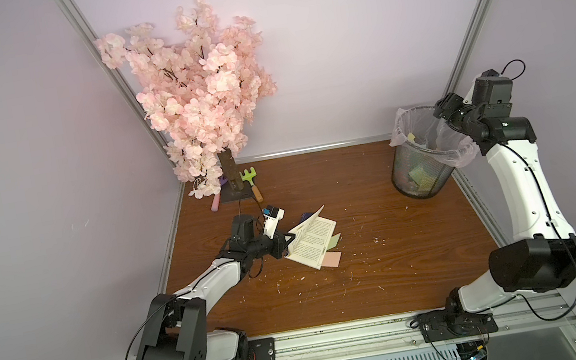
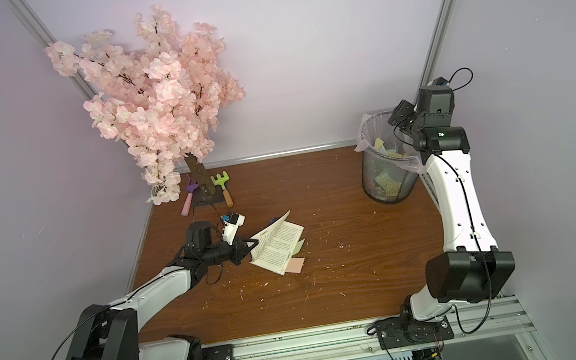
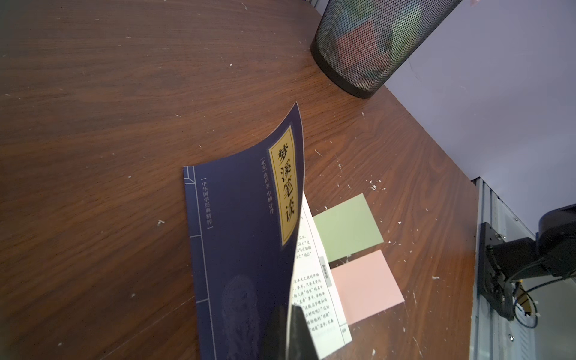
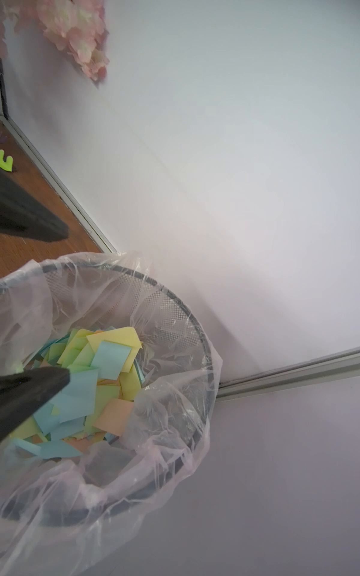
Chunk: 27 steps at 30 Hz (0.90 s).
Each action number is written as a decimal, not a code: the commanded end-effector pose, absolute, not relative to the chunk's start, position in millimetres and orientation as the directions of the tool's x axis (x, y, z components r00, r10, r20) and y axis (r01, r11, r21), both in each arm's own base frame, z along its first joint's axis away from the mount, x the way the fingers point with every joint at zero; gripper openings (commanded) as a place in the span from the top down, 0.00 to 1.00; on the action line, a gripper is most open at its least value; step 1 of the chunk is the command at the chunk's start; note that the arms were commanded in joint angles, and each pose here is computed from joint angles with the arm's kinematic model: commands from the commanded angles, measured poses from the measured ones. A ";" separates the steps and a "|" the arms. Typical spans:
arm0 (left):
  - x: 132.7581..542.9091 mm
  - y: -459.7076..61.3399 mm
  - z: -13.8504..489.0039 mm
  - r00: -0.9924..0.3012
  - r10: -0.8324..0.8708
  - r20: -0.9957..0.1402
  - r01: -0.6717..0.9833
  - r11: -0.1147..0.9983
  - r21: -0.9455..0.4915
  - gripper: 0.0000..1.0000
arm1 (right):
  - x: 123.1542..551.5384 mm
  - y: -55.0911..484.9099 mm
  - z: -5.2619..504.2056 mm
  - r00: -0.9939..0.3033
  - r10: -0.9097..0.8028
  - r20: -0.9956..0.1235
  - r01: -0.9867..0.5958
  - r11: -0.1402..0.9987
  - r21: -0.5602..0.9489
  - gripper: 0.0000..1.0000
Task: Peel off the used sticky note
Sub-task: Place the note in the trash bin, then turn the page of the book at the center of the board.
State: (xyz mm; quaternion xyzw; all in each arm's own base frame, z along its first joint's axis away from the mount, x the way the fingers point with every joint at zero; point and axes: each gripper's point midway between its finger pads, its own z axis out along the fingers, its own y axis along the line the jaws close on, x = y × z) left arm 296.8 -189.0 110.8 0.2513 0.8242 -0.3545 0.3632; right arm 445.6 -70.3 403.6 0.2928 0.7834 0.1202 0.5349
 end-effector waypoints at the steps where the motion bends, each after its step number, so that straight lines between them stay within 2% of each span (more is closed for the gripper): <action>1: 296.2 -187.4 110.7 -0.610 0.157 -0.776 0.676 0.615 -0.407 0.96 | 428.2 -17.8 423.1 -0.335 0.563 -0.756 0.161 0.824 0.543 0.33; 4: 295.5 -187.9 109.0 -0.612 0.161 -0.774 0.676 0.614 -0.407 0.96 | 413.3 52.5 409.8 -0.427 0.526 -0.735 0.032 0.821 0.570 0.33; 8: 296.7 -187.3 107.3 -0.615 0.163 -0.771 0.673 0.619 -0.406 0.96 | 372.4 169.7 338.2 -0.620 0.469 -0.629 -0.132 0.728 0.673 0.32; 15: 296.8 -186.7 106.0 -0.617 0.164 -0.770 0.670 0.623 -0.404 0.96 | 285.0 288.8 233.0 -0.793 0.395 -0.464 -0.195 0.556 0.808 0.31; 19: 296.3 -187.2 105.7 -0.617 0.165 -0.769 0.671 0.621 -0.406 0.96 | 261.3 326.0 196.8 -0.836 0.332 -0.438 -0.196 0.565 0.802 0.31; 23: 296.3 -187.6 104.7 -0.620 0.168 -0.767 0.671 0.620 -0.407 0.96 | 263.5 336.5 169.4 -0.851 0.360 -0.383 -0.143 0.542 0.828 0.32; 27: 296.1 -187.3 105.8 -0.617 0.167 -0.769 0.672 0.621 -0.405 0.96 | 272.3 344.0 149.3 -0.858 0.363 -0.365 -0.108 0.567 0.817 0.35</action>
